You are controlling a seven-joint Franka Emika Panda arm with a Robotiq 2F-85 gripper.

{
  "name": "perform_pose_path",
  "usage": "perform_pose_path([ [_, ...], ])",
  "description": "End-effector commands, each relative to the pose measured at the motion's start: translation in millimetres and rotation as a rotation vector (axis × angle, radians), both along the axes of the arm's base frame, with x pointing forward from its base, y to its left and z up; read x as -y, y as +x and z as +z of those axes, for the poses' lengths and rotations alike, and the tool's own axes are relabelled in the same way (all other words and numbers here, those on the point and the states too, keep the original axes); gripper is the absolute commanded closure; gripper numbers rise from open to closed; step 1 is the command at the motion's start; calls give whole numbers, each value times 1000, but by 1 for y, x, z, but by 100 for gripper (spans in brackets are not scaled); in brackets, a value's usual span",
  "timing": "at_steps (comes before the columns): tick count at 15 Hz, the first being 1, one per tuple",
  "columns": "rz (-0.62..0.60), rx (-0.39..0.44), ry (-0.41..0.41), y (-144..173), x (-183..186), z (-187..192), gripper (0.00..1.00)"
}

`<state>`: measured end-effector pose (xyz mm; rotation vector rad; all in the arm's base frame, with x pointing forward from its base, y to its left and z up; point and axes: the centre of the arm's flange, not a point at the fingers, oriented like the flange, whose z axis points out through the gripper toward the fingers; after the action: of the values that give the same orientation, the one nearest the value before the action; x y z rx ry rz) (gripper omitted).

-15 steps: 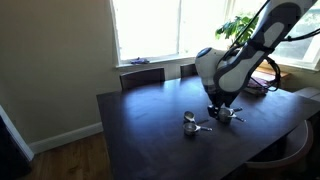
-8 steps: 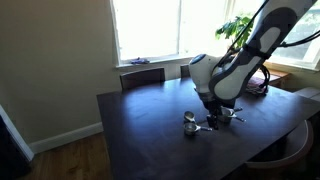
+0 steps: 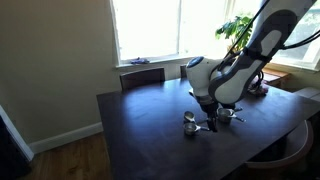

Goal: Stack the cups

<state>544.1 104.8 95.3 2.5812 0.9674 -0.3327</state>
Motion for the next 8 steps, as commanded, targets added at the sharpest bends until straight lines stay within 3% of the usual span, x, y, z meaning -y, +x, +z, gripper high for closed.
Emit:
perform_pose_path([
  [1,42,9,43,1,-3,-4,0],
  [5,160,70,130,15,-26,-14,0],
  [8,241,59,194,24,-44,-23,0],
])
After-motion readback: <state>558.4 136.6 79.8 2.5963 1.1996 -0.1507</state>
